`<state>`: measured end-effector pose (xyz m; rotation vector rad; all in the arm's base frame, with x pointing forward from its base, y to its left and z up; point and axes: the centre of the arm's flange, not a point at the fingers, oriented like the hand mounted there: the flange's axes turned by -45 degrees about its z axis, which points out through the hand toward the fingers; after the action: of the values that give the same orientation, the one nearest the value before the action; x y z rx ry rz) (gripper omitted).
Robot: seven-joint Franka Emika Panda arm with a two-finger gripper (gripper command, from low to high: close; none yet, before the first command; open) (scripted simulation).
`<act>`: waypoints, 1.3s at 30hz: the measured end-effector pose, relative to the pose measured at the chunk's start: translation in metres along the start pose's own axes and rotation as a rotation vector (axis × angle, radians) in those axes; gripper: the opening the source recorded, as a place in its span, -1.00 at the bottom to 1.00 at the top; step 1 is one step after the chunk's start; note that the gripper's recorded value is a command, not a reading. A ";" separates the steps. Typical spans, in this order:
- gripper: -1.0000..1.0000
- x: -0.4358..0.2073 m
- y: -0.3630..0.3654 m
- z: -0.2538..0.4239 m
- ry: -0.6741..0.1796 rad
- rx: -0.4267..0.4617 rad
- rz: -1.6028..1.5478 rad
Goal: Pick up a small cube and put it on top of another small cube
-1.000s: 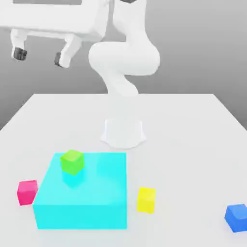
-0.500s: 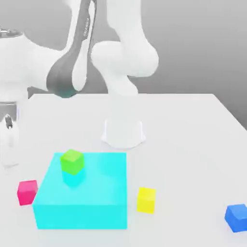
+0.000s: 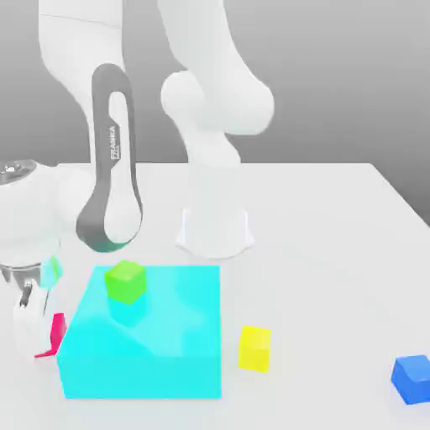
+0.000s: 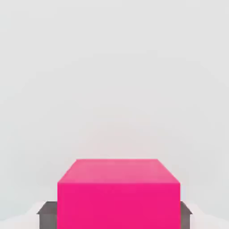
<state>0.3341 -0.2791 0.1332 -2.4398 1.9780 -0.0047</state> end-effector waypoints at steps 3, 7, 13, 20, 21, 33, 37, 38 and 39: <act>-1.00 0.000 0.000 -0.005 0.000 0.001 0.001; -1.00 0.001 -0.001 -0.044 0.000 0.002 0.001; -1.00 -0.012 -0.038 -0.082 0.034 -0.038 -0.129; -1.00 -0.171 -0.120 -0.112 0.009 0.004 -0.423; -1.00 -0.195 -0.124 -0.114 0.005 0.007 -0.461; -1.00 -0.327 -0.104 -0.100 0.011 -0.008 -0.645; -1.00 -0.325 -0.106 -0.087 0.019 -0.011 -0.640; -1.00 -0.325 -0.106 -0.083 0.020 -0.011 -0.640; -1.00 -0.325 -0.106 -0.079 0.020 -0.011 -0.640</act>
<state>0.3708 0.0606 0.2118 -2.9583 1.1172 -0.0185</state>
